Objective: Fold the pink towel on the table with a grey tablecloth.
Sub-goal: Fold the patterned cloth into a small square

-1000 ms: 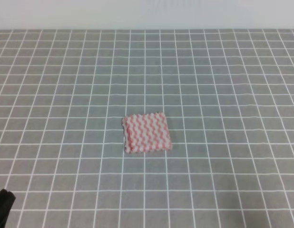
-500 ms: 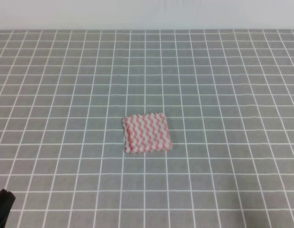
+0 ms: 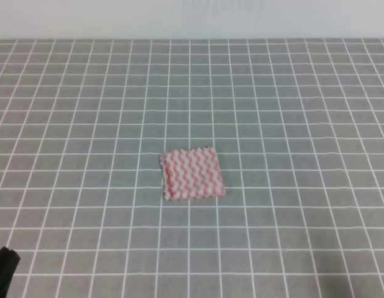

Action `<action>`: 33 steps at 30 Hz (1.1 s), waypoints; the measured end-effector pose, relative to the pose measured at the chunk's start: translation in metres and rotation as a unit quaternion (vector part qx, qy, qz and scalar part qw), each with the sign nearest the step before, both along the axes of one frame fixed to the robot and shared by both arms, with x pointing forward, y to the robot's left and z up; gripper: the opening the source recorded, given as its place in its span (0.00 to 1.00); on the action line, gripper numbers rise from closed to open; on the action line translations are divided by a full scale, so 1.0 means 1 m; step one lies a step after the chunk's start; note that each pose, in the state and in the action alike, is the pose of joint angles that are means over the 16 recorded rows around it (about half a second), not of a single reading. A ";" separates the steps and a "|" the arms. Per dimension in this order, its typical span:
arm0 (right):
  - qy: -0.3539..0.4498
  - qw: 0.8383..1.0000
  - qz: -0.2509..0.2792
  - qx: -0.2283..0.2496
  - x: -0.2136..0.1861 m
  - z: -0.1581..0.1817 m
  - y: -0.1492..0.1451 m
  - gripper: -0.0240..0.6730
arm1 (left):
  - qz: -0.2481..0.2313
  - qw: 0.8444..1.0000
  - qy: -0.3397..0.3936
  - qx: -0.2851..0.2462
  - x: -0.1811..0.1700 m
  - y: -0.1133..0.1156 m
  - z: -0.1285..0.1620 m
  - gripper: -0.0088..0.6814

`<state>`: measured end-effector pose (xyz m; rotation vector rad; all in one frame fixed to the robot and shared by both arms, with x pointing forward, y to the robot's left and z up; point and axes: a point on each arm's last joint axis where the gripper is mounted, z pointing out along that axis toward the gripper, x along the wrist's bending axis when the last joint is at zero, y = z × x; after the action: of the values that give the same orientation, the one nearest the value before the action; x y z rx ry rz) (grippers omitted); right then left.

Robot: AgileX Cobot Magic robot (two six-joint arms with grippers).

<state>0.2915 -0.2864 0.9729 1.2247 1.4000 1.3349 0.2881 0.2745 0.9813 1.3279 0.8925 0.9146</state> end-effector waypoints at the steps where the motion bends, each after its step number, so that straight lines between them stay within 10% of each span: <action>1: 0.006 1.000 0.000 -0.001 0.000 -0.002 0.000 0.01 | 0.000 1.000 0.000 0.000 0.000 0.000 0.000 0.01; 33: 0.054 0.998 -0.002 -0.010 -0.001 -0.016 -0.001 0.01 | 0.035 0.999 -0.009 0.028 0.002 0.005 0.000 0.01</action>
<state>0.2908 -0.2869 0.9573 1.3016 1.4815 1.2643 0.2904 0.2799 0.9812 1.3404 0.9101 1.0110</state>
